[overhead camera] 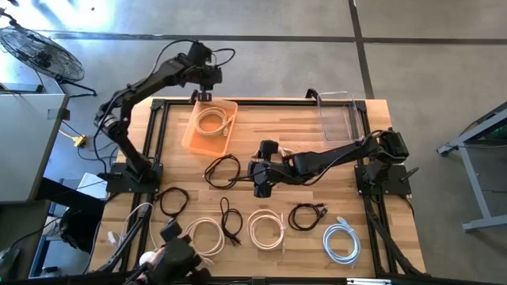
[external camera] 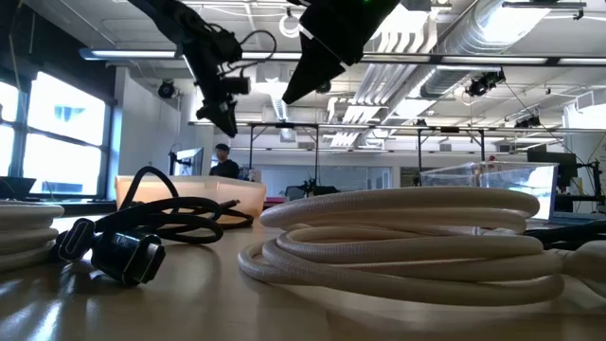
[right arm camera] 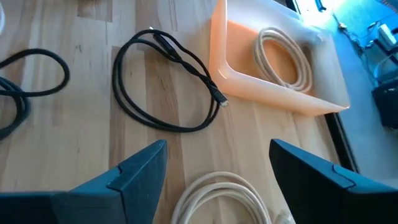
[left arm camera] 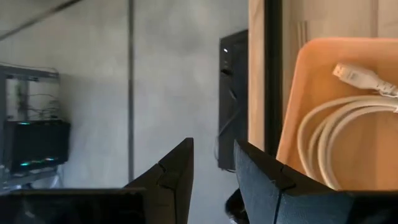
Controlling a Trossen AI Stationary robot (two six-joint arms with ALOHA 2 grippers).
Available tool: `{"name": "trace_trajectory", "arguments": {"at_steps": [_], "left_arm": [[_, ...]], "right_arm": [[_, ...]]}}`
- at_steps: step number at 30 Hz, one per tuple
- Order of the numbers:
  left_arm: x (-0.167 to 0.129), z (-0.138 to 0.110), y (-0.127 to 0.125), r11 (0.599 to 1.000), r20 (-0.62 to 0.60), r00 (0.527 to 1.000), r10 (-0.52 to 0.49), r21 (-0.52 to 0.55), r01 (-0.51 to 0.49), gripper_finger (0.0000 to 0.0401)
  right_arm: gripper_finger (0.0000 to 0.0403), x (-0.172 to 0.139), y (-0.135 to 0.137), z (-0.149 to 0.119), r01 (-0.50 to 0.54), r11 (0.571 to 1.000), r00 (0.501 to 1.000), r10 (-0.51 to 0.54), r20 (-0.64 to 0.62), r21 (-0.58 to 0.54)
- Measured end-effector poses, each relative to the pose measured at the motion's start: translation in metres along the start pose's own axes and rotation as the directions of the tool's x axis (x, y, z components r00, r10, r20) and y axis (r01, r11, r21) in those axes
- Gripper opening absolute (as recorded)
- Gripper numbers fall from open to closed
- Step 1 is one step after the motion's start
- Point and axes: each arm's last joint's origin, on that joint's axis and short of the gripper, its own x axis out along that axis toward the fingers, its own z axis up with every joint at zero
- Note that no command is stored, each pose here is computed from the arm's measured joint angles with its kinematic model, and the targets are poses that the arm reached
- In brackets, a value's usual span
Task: Pick & Place USB Port
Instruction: Put the light brown hdmi cable into the orange bin
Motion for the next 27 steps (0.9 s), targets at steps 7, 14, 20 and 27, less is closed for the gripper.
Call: {"name": "trace_trajectory", "arguments": {"at_steps": [7, 14, 20, 27], "left_arm": [[-0.063, 0.005, -0.012, 0.993, 0.174, 0.98, -0.099, -0.052, 0.109, 0.0111], [-0.117, 0.014, -0.057, 0.854, 0.388, 0.786, -0.482, 0.009, 0.52, 0.0111], [-0.14, 0.033, -0.102, 0.667, 0.346, 0.591, -0.729, 0.165, 0.726, 0.0111], [-0.136, 0.055, -0.149, 0.644, 0.22, 0.605, -0.765, 0.248, 0.723, 0.0111]], "right_arm": [[0.0275, 0.0, -0.002, -0.007, 0.075, 0.996, 0.995, -0.078, -0.063, -0.042], [0.0275, -0.002, -0.003, -0.02, 0.08, 0.992, 0.978, -0.097, -0.184, -0.094], [0.0275, -0.009, -0.005, -0.043, 0.064, 0.996, 0.915, -0.082, -0.395, -0.06], [0.0275, -0.016, 0.001, -0.054, -0.16, 0.985, 0.828, 0.167, -0.536, 0.061]]}}
